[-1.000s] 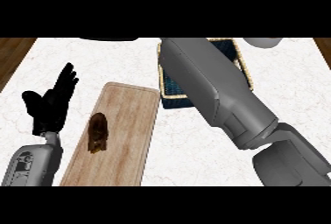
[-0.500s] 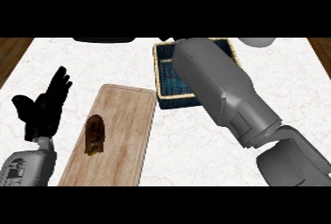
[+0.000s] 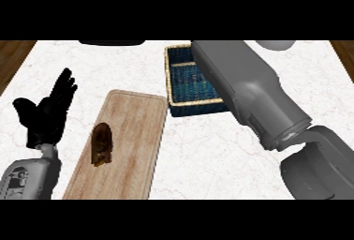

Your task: Pick the can from the placemat and place it in the basket

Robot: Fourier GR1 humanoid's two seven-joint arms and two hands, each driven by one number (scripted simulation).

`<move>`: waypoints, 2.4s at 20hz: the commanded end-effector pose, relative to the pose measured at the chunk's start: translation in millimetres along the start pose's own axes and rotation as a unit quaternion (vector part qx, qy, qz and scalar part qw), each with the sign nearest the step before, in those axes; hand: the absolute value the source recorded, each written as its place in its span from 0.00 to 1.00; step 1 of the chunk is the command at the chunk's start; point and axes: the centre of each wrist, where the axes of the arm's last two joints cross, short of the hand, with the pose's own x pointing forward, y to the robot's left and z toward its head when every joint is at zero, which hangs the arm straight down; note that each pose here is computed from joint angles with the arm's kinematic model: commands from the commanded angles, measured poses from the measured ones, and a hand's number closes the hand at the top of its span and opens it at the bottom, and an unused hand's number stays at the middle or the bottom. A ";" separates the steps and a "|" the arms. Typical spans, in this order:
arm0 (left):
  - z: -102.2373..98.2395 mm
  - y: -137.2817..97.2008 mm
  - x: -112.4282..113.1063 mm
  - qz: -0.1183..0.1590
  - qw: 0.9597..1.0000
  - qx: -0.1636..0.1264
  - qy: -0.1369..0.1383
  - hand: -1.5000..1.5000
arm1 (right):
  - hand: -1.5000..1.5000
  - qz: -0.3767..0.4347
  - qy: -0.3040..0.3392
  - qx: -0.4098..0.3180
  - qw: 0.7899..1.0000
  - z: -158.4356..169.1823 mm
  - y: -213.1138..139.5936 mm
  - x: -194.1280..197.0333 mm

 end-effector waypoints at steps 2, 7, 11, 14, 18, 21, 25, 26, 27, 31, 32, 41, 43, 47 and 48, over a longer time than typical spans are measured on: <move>-11.9 -10.1 -8.4 0.000 1.000 0.005 0.001 0.50 | 1.00 0.031 -0.011 0.007 0.999 -2.9 -7.9 4.1; 9.8 9.7 -3.2 0.002 1.000 -0.002 0.000 0.50 | 1.00 0.048 0.026 0.044 0.998 -31.0 -14.5 -23.5; 3.8 8.8 -4.5 0.006 1.000 0.000 0.002 0.50 | 1.00 0.080 0.042 0.122 0.988 -9.0 7.0 -14.2; -6.1 -2.6 3.9 0.000 1.000 0.000 -0.010 0.50 | 1.00 0.081 0.048 0.144 0.985 -17.0 0.3 -17.6; -5.0 -4.1 -7.4 -0.002 1.000 0.002 -0.001 0.50 | 1.00 0.076 0.049 0.137 0.986 -18.0 10.0 -29.1; 12.2 11.3 -6.9 0.000 1.000 -0.005 -0.008 0.50 | 1.00 0.080 0.048 0.121 0.988 -20.9 8.9 -31.9; 3.2 9.3 2.1 0.000 1.000 -0.009 0.000 0.50 | 1.00 0.086 0.051 0.131 0.986 -19.5 11.7 -33.0; -0.4 -7.5 9.4 0.009 1.000 0.003 -0.010 0.50 | 1.00 0.097 0.042 0.137 0.985 -3.8 31.5 -33.8; 6.4 -0.6 14.9 0.012 1.000 -0.002 -0.006 0.50 | 1.00 0.103 0.045 0.142 0.984 -6.3 36.2 -42.5; 3.0 8.2 -5.2 0.009 1.000 -0.003 0.001 0.50 | 1.00 0.112 0.048 0.143 0.982 -11.6 29.4 -41.6; -0.5 8.9 -0.3 -0.003 1.000 -0.006 0.001 0.50 | 1.00 0.119 0.054 0.142 0.981 -1.4 52.2 -55.6; -0.9 -8.6 -9.1 0.000 1.000 -0.011 -0.001 0.50 | 1.00 0.124 0.052 0.190 0.973 -12.6 35.2 -49.9; -4.8 9.0 -5.8 0.001 1.000 -0.006 -0.001 0.50 | 1.00 0.119 0.067 0.189 0.972 -23.1 40.4 -72.2; 7.0 7.2 2.8 0.010 1.000 -0.007 -0.005 0.50 | 1.00 0.119 0.067 0.203 0.970 -2.9 61.5 -71.0; 3.7 1.2 7.6 0.003 1.000 -0.006 -0.002 0.50 | 1.00 0.109 0.071 0.205 0.970 -9.9 59.7 -79.9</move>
